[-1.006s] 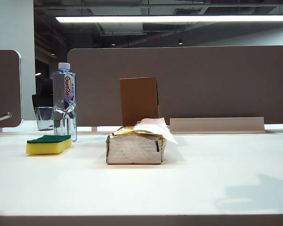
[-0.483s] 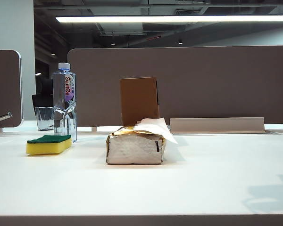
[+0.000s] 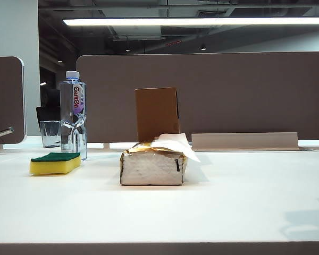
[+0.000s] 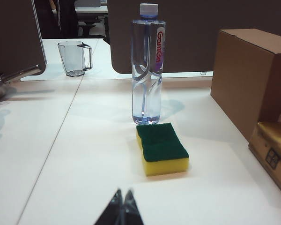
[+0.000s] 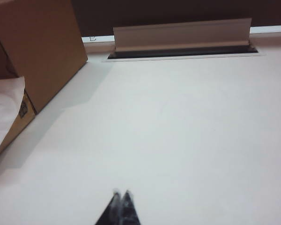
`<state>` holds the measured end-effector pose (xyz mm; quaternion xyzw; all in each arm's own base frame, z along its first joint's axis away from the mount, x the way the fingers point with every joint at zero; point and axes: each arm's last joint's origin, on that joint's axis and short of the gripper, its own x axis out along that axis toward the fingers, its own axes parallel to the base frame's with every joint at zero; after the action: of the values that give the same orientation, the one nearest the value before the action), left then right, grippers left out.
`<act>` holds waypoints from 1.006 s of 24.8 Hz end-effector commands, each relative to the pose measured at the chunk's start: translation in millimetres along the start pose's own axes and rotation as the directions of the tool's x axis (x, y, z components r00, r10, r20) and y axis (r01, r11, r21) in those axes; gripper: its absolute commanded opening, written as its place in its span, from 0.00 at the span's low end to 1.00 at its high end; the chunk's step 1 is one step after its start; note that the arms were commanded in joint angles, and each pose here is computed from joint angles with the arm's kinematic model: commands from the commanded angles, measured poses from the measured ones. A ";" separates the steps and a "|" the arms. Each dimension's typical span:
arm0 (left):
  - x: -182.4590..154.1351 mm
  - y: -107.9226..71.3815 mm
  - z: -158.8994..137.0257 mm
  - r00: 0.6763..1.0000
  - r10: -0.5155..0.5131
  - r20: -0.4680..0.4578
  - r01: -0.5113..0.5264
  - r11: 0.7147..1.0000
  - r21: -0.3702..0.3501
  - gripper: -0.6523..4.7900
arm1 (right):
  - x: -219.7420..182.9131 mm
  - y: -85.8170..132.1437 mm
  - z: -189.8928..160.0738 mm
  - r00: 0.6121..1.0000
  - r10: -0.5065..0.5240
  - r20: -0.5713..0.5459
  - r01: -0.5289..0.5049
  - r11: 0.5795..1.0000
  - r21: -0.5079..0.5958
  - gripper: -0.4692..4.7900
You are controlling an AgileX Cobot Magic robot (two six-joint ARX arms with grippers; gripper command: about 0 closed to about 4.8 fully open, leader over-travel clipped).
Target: Move the sponge from right to left to wipe the table, avoiding obstacles on the table, and finally reaching the bottle of mineral water.
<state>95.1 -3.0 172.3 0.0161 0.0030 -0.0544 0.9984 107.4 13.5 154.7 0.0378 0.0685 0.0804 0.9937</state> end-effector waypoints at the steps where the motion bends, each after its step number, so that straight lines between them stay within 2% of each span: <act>1: 2.1 -0.1 -9.6 1.000 0.001 -0.021 -0.001 1.000 0.003 0.11 | -6.4 0.6 3.8 0.998 0.000 0.070 0.002 1.000 -0.029 0.08; 7: 2.1 0.0 -6.0 1.000 0.002 0.015 -0.003 1.000 0.008 0.11 | -11.1 0.0 3.2 0.996 -0.026 0.085 0.029 0.999 -0.030 0.08; 14: 2.1 -0.2 -6.5 1.000 -0.006 0.011 0.006 1.000 0.000 0.11 | -10.9 -0.2 0.9 0.998 -0.030 0.062 0.032 0.999 -0.034 0.08; 22: 1.9 -0.2 -4.0 0.999 -0.007 0.033 0.007 1.000 -0.003 0.11 | -11.1 0.0 3.6 0.996 -0.027 0.089 0.030 0.999 -0.038 0.08; 25: 1.8 -0.1 -1.0 0.998 -0.007 0.062 0.007 1.000 0.001 0.11 | -11.7 0.4 8.2 0.990 -0.023 0.136 0.028 0.999 -0.039 0.08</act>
<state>97.3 -3.1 166.2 0.0146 -0.0081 -0.0563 0.9983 96.8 11.4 160.4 0.0221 0.0237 0.0658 0.9973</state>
